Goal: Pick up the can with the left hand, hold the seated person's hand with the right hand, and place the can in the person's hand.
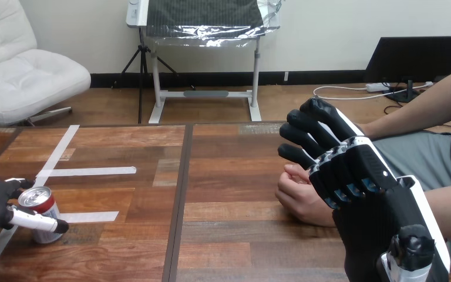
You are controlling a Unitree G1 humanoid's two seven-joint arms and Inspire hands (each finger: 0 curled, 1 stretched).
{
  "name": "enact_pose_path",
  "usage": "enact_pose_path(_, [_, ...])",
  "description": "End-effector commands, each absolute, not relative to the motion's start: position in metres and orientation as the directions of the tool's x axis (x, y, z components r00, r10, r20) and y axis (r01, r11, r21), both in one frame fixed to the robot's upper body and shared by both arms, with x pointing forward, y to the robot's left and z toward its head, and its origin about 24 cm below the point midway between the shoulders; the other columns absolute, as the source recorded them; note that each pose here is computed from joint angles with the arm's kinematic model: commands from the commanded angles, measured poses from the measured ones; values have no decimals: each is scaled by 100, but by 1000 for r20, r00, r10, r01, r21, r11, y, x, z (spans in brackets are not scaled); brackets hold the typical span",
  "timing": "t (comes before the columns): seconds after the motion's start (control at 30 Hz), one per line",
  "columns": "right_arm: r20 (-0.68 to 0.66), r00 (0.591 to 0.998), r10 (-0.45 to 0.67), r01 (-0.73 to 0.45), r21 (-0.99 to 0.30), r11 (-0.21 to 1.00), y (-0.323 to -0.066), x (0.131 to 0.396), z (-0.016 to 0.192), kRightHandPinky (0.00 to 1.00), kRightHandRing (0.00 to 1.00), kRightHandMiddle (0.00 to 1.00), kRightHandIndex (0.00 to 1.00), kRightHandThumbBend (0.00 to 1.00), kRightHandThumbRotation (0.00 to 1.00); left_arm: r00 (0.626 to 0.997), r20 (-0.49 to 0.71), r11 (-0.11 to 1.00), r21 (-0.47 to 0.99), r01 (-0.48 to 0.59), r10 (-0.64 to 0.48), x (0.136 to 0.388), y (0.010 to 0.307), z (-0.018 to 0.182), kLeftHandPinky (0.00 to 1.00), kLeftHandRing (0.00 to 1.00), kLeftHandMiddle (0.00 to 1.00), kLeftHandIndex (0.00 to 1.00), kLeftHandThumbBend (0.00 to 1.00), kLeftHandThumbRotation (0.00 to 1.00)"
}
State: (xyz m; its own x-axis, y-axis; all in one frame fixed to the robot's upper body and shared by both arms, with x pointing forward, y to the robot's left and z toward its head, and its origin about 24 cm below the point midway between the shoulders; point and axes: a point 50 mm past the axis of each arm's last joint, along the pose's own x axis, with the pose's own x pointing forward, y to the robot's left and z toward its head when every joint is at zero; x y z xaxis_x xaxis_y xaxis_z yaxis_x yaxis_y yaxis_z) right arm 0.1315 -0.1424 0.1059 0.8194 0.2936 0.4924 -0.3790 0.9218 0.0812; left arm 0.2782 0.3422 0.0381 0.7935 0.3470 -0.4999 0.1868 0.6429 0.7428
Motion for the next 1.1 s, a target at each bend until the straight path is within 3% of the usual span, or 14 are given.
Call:
enact_pose_path(0.0, [556, 779, 290, -388, 64, 919, -142, 135, 118, 85, 88, 88, 89, 99, 86, 850, -408, 589, 794, 150, 334, 290, 342, 66, 73, 83, 87, 88, 87, 8])
enact_pose_path(0.47, [554, 781, 288, -387, 68, 920, -142, 135, 118, 86, 88, 89, 89, 99, 85, 838, -425, 608, 780, 148, 341, 288, 342, 66, 74, 86, 89, 87, 86, 6])
enact_pose_path(0.63, [553, 783, 287, -386, 69, 920, -142, 135, 118, 86, 88, 89, 89, 99, 85, 838, -419, 605, 784, 138, 351, 288, 341, 65, 69, 83, 88, 87, 86, 3])
enact_pose_path(1.07, [556, 781, 285, -387, 73, 919, -142, 135, 118, 86, 88, 89, 89, 98, 84, 835, -412, 572, 807, 148, 364, 289, 339, 61, 68, 82, 86, 86, 84, 0])
